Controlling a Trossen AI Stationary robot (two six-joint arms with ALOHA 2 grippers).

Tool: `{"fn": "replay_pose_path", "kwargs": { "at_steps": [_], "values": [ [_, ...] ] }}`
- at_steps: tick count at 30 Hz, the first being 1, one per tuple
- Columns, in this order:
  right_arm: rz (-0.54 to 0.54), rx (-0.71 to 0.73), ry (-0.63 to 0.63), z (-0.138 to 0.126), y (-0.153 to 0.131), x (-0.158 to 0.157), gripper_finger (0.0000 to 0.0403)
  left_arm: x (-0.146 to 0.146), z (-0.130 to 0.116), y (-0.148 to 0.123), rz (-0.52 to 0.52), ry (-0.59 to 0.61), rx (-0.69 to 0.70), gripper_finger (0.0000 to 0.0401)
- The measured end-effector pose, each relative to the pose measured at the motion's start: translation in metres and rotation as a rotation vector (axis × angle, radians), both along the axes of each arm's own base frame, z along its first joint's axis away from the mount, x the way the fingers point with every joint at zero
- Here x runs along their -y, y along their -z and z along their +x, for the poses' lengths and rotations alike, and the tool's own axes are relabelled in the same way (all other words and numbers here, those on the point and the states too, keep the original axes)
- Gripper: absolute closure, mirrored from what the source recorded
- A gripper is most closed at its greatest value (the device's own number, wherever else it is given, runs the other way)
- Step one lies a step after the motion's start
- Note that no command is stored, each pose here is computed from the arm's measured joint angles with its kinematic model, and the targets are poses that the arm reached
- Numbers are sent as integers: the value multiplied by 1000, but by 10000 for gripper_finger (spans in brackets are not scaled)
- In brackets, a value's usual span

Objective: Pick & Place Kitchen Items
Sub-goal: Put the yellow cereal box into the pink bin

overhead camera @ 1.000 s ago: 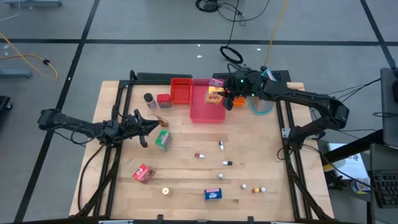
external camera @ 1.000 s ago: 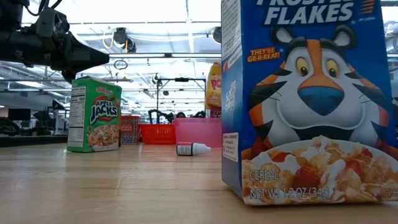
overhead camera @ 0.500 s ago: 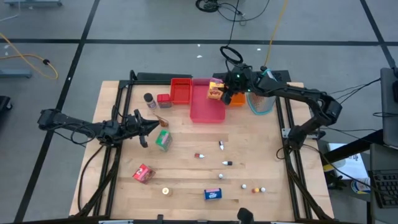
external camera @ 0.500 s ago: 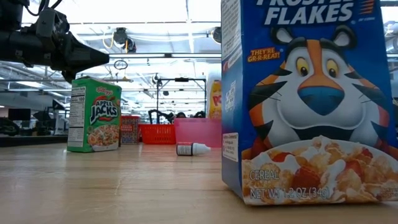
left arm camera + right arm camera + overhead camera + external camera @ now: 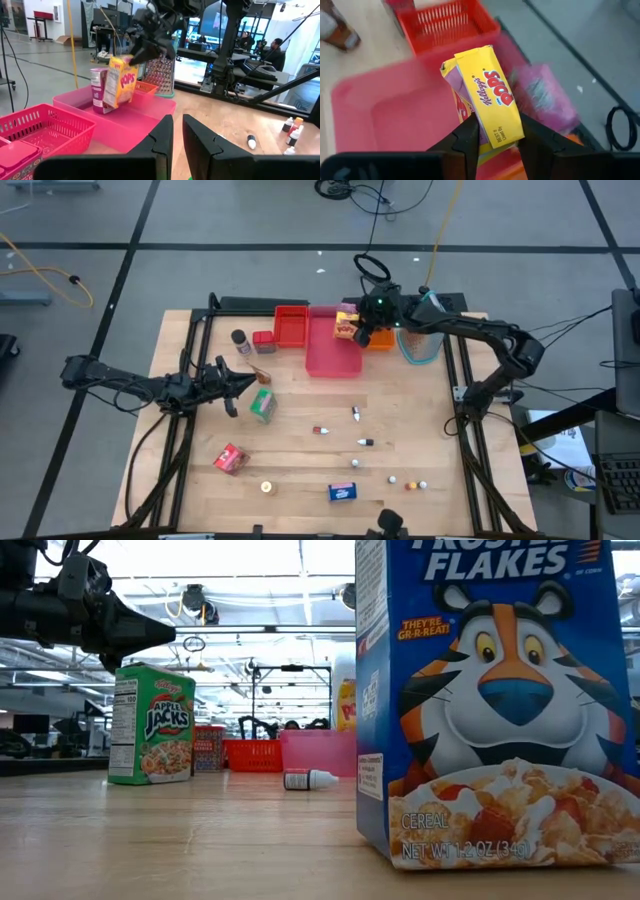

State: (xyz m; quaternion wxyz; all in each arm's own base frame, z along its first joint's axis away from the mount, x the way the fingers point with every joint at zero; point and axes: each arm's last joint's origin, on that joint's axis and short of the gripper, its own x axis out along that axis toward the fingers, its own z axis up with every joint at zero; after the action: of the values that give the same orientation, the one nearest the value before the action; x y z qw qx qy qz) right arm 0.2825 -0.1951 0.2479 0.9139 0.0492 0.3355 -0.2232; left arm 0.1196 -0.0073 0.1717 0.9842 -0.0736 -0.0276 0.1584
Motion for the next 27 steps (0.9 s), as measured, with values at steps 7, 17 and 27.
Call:
{"fn": "replay_pose_path", "kwargs": {
  "at_steps": [7, 17, 27],
  "values": [
    [33, -48, 9, 5, 20, 8, 293, 0, 0, 0, -2, 0, 0, 361],
    [15, -74, 21, 3, 26, 15, 292, 0, 0, 0, -1, 0, 0, 361],
    [3, -92, 10, 4, 26, 11, 280, 0, 0, 0, 0, 0, 0, 361]
  ]
}}
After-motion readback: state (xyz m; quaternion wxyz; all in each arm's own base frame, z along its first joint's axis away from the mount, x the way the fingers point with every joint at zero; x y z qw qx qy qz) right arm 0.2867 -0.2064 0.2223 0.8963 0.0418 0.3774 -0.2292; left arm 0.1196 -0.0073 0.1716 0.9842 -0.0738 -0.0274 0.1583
